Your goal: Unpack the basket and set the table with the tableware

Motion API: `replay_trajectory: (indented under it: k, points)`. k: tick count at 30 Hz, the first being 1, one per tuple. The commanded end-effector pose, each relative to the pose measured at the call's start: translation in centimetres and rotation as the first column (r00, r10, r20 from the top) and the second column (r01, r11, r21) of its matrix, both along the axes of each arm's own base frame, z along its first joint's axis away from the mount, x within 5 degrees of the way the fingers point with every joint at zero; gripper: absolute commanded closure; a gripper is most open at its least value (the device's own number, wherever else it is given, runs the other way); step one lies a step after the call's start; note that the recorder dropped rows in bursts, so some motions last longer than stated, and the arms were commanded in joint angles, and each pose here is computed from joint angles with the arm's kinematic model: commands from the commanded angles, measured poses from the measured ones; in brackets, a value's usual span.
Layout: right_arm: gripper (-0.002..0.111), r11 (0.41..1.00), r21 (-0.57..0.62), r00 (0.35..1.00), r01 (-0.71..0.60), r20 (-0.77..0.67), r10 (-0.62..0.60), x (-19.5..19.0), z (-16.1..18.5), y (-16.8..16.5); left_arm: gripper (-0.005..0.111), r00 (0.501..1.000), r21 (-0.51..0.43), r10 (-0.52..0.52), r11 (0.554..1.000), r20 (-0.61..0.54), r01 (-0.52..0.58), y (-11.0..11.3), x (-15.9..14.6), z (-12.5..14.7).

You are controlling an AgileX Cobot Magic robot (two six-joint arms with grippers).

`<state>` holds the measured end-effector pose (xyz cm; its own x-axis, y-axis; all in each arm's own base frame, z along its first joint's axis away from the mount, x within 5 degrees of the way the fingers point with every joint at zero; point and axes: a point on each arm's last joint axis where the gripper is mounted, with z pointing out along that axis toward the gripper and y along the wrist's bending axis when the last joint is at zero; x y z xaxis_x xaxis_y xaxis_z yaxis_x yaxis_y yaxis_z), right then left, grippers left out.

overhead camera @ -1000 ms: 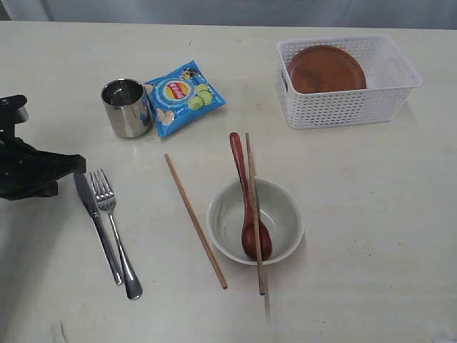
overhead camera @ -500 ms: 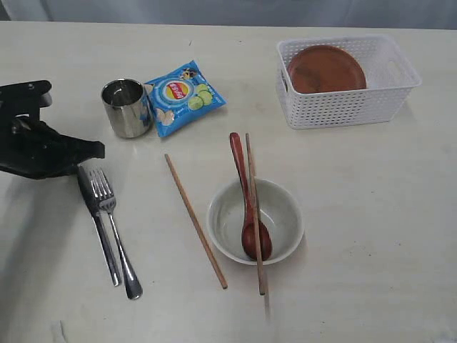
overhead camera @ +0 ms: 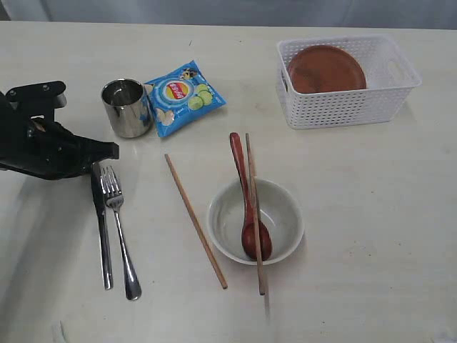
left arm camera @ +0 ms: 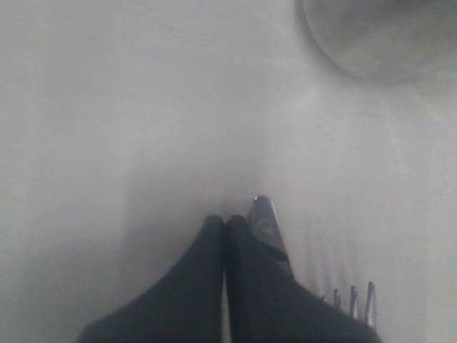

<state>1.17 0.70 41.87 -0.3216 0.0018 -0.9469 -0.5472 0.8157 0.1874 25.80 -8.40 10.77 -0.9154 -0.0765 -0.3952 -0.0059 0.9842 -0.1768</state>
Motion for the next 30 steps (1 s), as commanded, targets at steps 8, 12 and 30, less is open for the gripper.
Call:
replay_trajectory:
  k: [8,12,30]
  points:
    - [0.109,1.0,0.003,1.0,0.009,0.009,-0.009,0.0,0.0,0.0,0.107,0.993,0.0,-0.025,1.0,-0.113,0.025,-0.8,-1.4,-1.2]
    - [0.109,1.0,0.003,1.0,0.009,0.009,-0.009,0.0,0.0,0.0,0.107,0.994,-0.005,-0.049,0.999,-0.098,0.049,-1.6,-1.1,-0.9]
    - [0.109,1.0,0.003,1.0,0.009,0.009,-0.009,0.0,0.0,0.0,0.107,0.989,-0.016,-0.091,0.996,-0.119,0.089,-2.9,-1.7,-0.8]
